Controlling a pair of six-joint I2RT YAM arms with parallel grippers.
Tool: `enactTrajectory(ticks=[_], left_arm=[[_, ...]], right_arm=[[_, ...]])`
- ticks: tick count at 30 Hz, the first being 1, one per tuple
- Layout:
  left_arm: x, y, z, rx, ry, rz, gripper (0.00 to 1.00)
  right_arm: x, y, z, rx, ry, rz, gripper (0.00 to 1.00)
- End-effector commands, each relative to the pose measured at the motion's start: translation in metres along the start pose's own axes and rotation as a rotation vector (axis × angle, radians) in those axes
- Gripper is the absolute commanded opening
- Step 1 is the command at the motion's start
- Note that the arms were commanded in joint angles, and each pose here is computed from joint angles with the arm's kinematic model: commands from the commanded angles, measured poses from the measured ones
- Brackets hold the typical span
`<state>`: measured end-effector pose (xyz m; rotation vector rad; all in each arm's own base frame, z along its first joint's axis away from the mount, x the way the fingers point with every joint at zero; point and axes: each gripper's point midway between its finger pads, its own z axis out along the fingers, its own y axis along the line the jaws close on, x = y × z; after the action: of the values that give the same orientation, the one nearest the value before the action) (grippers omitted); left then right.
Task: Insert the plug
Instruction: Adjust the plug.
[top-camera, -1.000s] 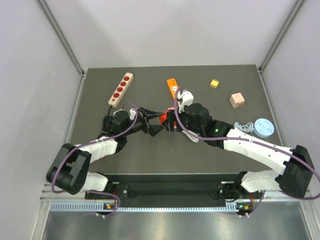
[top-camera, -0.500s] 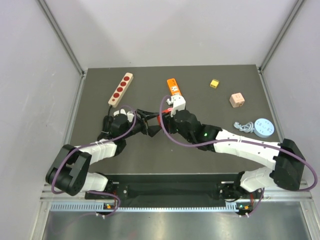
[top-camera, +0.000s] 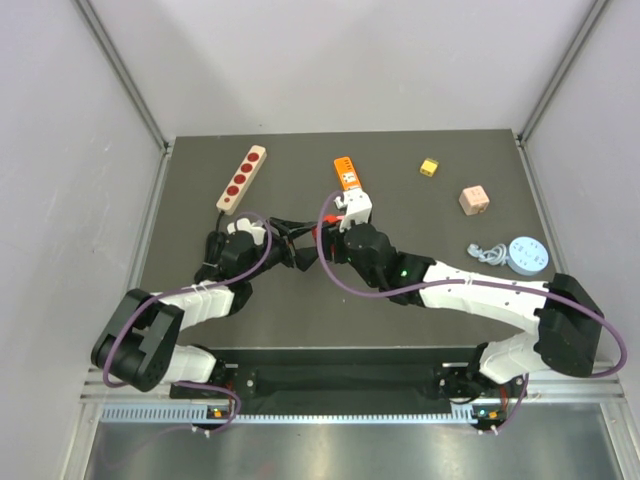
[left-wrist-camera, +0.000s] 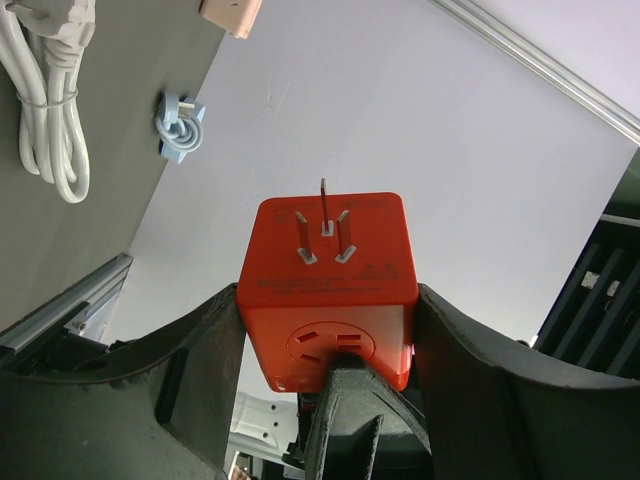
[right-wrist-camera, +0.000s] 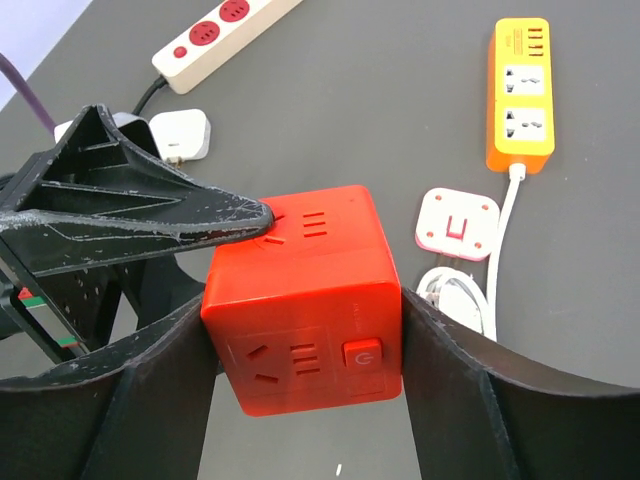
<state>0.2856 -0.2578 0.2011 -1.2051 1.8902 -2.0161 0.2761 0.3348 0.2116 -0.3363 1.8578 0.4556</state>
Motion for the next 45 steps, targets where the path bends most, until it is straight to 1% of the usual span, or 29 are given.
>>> enactTrajectory(ticks=[1, 4, 6, 13, 16, 18, 21, 23, 24, 25, 26, 27, 28, 29, 31, 32, 34, 36, 37, 38, 39, 40, 41, 42, 43, 45], left_arm=[[0.027, -0.053, -0.01, 0.143, 0.103, -0.204, 0.0], [0.025, -0.05, -0.01, 0.143, 0.093, -0.212, 0.0], [0.024, -0.051, -0.009, 0.143, 0.09, -0.211, 0.0], [0.024, -0.052, -0.009, 0.145, 0.087, -0.204, 0.0], [0.024, -0.053, -0.008, 0.142, 0.087, -0.197, 0.0], [0.024, -0.053, -0.007, 0.139, 0.086, -0.196, 0.0], [0.024, -0.054, -0.008, 0.145, 0.083, -0.196, 0.0], [0.025, -0.055, -0.008, 0.146, 0.085, -0.193, 0.0], [0.026, -0.057, -0.008, 0.148, 0.088, -0.189, 0.0], [0.026, -0.056, -0.008, 0.146, 0.09, -0.184, 0.0], [0.028, -0.058, -0.008, 0.154, 0.094, -0.172, 0.0], [0.028, -0.06, -0.007, 0.162, 0.1, -0.16, 0.07], [0.029, -0.059, -0.007, 0.16, 0.106, -0.144, 0.21], [0.031, -0.059, -0.006, 0.158, 0.114, -0.134, 0.35], [0.032, -0.054, -0.003, 0.13, 0.13, -0.117, 0.71], [0.032, -0.054, -0.002, 0.128, 0.131, -0.11, 0.77], [0.033, -0.052, 0.001, 0.098, 0.128, -0.086, 0.85], [0.035, -0.054, 0.004, 0.078, 0.126, -0.057, 0.87], [0.033, -0.047, 0.006, 0.044, 0.116, -0.038, 0.89], [0.033, -0.043, 0.005, 0.026, 0.111, -0.029, 0.91], [0.03, -0.039, 0.006, 0.006, 0.1, -0.021, 0.92], [0.028, -0.034, 0.006, -0.01, 0.092, 0.02, 0.92], [0.019, -0.019, 0.006, -0.07, 0.061, 0.011, 0.93], [0.018, -0.016, 0.004, -0.088, 0.051, 0.031, 0.93], [0.015, -0.009, 0.003, -0.111, 0.039, 0.071, 0.93], [0.008, 0.002, 0.0, -0.159, 0.016, 0.093, 0.93]], right_arm=[[-0.016, 0.022, -0.001, -0.049, -0.073, 0.062, 0.64], [-0.009, 0.021, 0.0, -0.043, -0.054, 0.044, 0.71], [-0.003, 0.02, 0.001, -0.039, -0.033, 0.031, 0.73], [0.007, 0.01, -0.001, 0.012, -0.003, 0.02, 0.74], [0.008, 0.006, -0.001, 0.034, 0.001, 0.009, 0.77], [0.007, 0.006, -0.002, 0.033, -0.001, 0.011, 0.75], [0.007, 0.007, -0.002, 0.026, -0.002, 0.011, 0.69], [0.007, 0.007, -0.001, 0.025, -0.006, 0.015, 0.57], [0.006, 0.007, -0.001, 0.021, -0.01, 0.015, 0.51], [0.003, 0.009, -0.002, 0.015, -0.019, 0.02, 0.31], [0.001, 0.01, -0.003, 0.007, -0.033, 0.027, 0.22], [-0.002, 0.011, -0.003, -0.003, -0.039, 0.02, 0.15], [-0.005, 0.012, -0.005, -0.007, -0.046, 0.022, 0.01], [-0.009, 0.011, -0.005, -0.001, -0.051, 0.022, 0.0], [-0.017, 0.006, -0.006, 0.015, -0.051, 0.015, 0.0], [-0.022, 0.003, -0.007, 0.025, -0.034, 0.004, 0.0], [-0.027, -0.007, -0.005, 0.03, -0.002, -0.005, 0.0], [-0.034, -0.02, -0.004, 0.03, 0.033, -0.031, 0.0], [-0.035, -0.024, -0.003, 0.027, 0.05, -0.04, 0.0], [-0.038, -0.024, -0.004, -0.003, 0.096, -0.048, 0.0], [-0.044, -0.041, 0.001, 0.017, 0.115, -0.041, 0.0], [-0.044, -0.047, 0.003, 0.011, 0.146, -0.041, 0.0], [-0.045, -0.053, 0.006, 0.01, 0.195, -0.048, 0.0], [-0.047, -0.066, 0.01, 0.011, 0.22, -0.056, 0.0], [-0.04, -0.072, 0.018, 0.021, 0.262, -0.073, 0.0], [-0.051, -0.087, 0.022, 0.042, 0.299, -0.113, 0.0]])
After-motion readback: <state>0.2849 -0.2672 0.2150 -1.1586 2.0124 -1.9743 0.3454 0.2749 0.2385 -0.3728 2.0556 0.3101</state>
